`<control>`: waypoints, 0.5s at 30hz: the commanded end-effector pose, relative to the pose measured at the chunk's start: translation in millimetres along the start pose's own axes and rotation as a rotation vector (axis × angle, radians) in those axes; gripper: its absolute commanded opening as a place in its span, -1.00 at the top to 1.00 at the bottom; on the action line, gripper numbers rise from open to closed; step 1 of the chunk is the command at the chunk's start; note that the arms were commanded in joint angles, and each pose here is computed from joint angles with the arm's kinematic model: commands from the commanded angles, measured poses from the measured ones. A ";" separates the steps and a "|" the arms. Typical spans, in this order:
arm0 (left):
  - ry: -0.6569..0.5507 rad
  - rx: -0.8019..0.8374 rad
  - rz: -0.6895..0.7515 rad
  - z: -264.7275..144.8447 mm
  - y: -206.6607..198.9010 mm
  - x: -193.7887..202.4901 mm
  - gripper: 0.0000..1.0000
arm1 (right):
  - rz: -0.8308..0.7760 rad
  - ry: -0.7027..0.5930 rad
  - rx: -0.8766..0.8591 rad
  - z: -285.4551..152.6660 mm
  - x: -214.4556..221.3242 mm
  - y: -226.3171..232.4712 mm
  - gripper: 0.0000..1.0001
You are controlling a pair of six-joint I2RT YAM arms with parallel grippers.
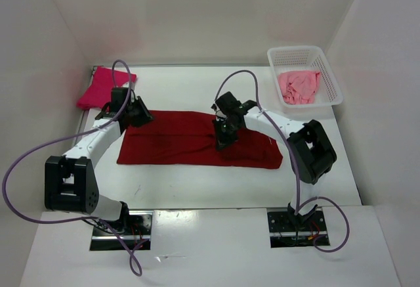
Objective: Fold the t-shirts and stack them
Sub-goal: Fold the other side of the tshirt into a rectangle
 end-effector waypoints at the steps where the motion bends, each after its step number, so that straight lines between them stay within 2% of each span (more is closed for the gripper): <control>1: -0.045 0.020 0.034 -5.1 -6.3 -17.9 0.41 | 0.013 0.048 -0.121 -3.2 4.0 12.1 0.84; 3: -0.049 0.004 0.019 -4.8 -0.2 -23.2 0.41 | 0.022 0.059 -0.172 -3.0 5.8 18.6 0.84; 4: -0.059 0.010 0.031 -6.1 -2.6 -27.4 0.41 | 0.057 0.055 -0.168 -4.1 3.2 15.3 0.76; 5: -0.060 0.010 0.031 -6.1 -2.6 -27.4 0.41 | 0.077 0.027 -0.143 -6.3 -4.8 10.0 0.59; 6: -0.052 0.005 0.041 -6.4 -1.2 -25.8 0.41 | 0.078 0.006 -0.090 -4.5 -7.4 2.9 0.14; 8: -0.052 0.005 0.041 -6.4 -1.2 -25.8 0.41 | 0.089 -0.026 -0.029 -9.4 -13.4 -7.7 -0.09; 10: -0.035 -0.005 0.046 -2.7 3.0 -20.7 0.41 | 0.106 -0.094 -0.009 -26.4 -21.1 -17.6 -0.12; 13: -0.029 0.002 0.046 3.5 3.3 -20.2 0.41 | 0.251 -0.237 0.031 -62.3 -38.5 -69.0 -0.09; 14: -0.019 -0.004 0.044 6.7 5.2 -18.2 0.41 | 0.283 -0.270 0.041 -70.4 -42.2 -82.2 0.01; 15: -0.013 0.003 0.044 11.1 5.2 -17.4 0.41 | 0.311 -0.309 0.049 -79.7 -47.8 -94.3 0.38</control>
Point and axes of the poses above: each gripper's point midway between its finger pads, its own z axis out along the fingers, its own y axis along the line the jaws close on, x = y × z, the point moved 4 cm from there along -z, back along the fingers, and after that the axes turned 1 degree about -z, right-handed, at the moved point
